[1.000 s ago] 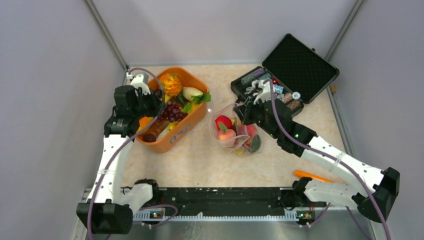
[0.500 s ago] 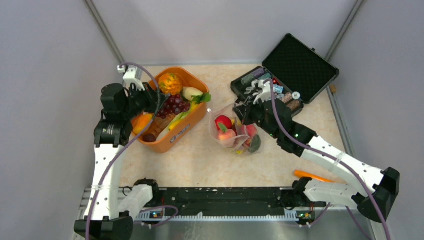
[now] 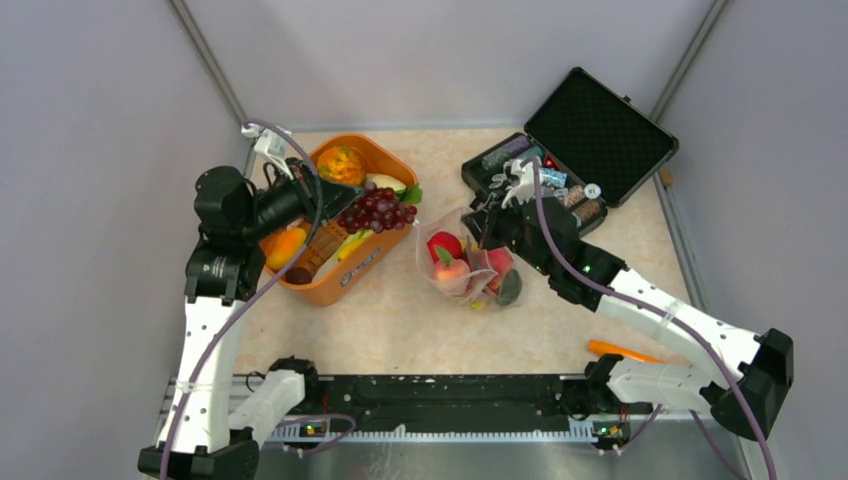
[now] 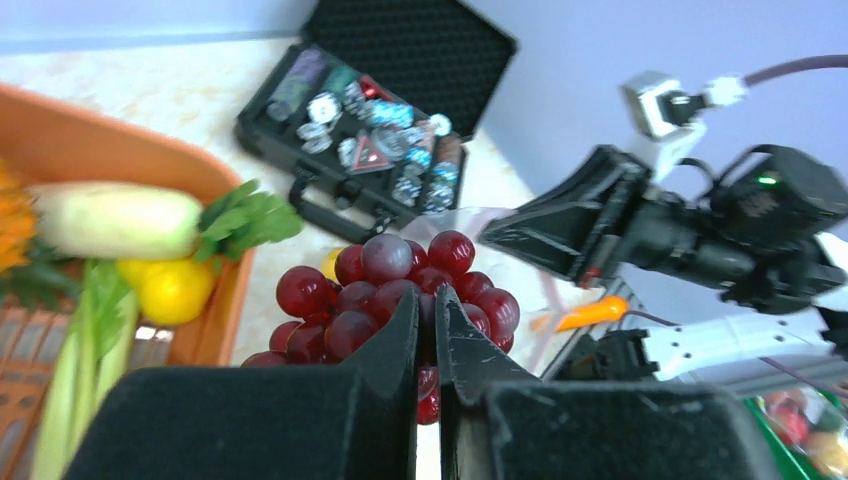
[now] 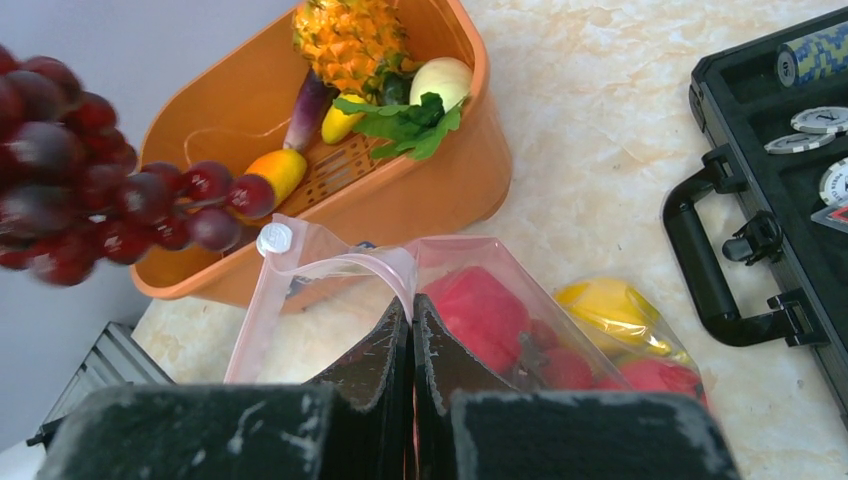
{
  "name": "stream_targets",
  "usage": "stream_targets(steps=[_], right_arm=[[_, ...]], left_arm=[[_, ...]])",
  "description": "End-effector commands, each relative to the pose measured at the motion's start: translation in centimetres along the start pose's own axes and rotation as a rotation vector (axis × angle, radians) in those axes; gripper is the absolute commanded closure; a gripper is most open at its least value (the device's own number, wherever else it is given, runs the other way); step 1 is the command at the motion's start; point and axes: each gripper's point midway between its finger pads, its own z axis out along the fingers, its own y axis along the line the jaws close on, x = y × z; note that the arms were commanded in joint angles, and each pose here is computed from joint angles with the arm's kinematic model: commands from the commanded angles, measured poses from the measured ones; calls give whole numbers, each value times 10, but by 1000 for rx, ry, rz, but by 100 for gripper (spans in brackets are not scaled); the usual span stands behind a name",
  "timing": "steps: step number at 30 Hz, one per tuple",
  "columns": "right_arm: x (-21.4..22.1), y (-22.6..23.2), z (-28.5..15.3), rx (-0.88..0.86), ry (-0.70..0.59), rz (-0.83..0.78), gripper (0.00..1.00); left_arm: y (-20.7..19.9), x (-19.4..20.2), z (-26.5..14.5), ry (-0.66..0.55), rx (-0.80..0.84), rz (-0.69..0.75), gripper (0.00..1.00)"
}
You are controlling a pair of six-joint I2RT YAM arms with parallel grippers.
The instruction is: Place the food in the zip-top bag and seal the zipper
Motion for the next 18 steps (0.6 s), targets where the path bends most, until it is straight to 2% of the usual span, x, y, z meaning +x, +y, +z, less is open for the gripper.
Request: stream_targets(steps=[1,5,7,18], right_arm=[[-34,16,2,-42,-86,34,100],[-33,17,5,-44,-79,37,100],[-32,18,5,-46,-80,42,100],[-42,25,-8,-80,-98,58,100]], left_arm=[[-69,-31,-18,-99,242,71,100],[-87,-25,-22,-78,309,80,100],[-103,-18,-24,-54,415,104,100],[-98,14,35,12,369,71,100]])
